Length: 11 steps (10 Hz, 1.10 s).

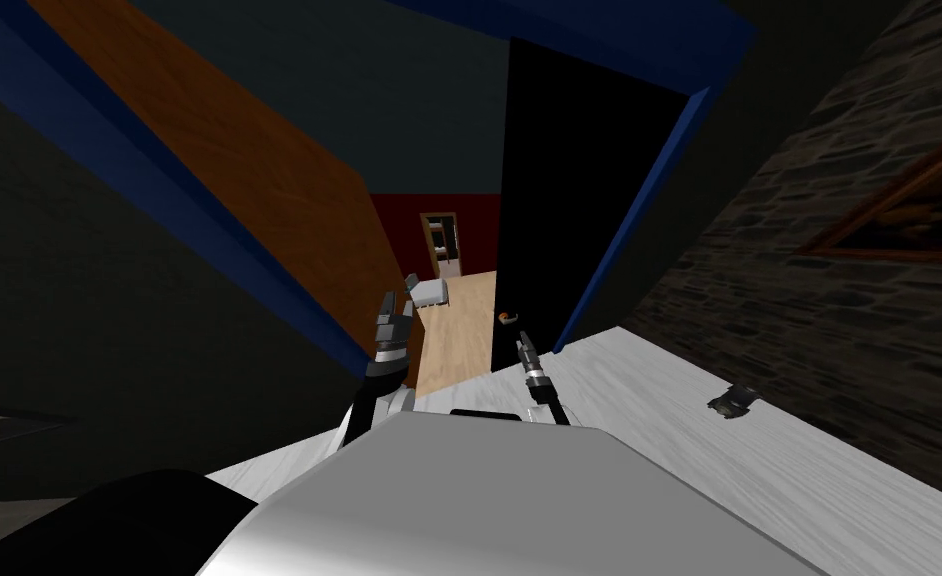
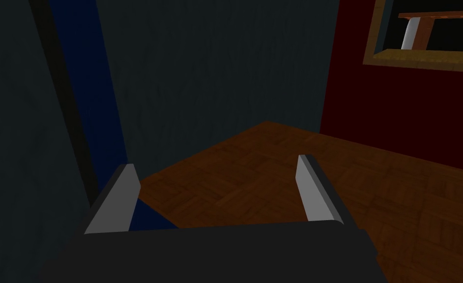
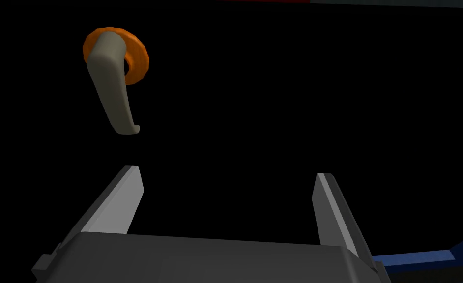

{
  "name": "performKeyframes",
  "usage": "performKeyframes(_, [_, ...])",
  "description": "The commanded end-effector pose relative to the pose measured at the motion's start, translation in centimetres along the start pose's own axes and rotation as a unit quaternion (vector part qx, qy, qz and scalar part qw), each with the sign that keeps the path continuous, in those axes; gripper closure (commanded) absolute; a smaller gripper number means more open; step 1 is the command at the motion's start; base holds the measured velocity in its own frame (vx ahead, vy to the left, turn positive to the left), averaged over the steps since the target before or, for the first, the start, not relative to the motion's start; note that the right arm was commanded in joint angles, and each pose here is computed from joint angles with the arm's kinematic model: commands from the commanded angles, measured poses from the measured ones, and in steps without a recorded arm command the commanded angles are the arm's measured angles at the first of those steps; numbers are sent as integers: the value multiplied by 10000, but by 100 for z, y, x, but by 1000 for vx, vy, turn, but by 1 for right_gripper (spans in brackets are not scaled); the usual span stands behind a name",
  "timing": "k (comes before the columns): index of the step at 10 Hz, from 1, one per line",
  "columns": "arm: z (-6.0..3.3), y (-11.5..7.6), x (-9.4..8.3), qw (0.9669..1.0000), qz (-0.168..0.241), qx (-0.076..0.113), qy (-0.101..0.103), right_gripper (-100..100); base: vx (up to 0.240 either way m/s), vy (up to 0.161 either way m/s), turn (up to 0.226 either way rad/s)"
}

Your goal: Push the door open

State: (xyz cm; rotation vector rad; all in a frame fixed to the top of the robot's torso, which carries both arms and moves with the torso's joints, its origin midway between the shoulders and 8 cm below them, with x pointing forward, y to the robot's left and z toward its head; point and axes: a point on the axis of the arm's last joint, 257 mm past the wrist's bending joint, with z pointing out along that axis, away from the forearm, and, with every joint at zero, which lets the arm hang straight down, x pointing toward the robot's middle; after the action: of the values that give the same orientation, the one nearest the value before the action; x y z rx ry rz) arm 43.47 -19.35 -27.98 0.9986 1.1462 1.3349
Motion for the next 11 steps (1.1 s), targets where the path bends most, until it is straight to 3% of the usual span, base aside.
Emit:
performKeyframes(1, [-7, -74, 36, 10000, 11, 56, 24, -100, 37, -83, 43])
performKeyframes(7, [-131, -540, 292, 9986, 102, 452, 253, -100, 55, -112, 86])
performKeyframes(11, [-272, -897, 545, 9957, 201, 785, 456, -100, 59, -166, 113])
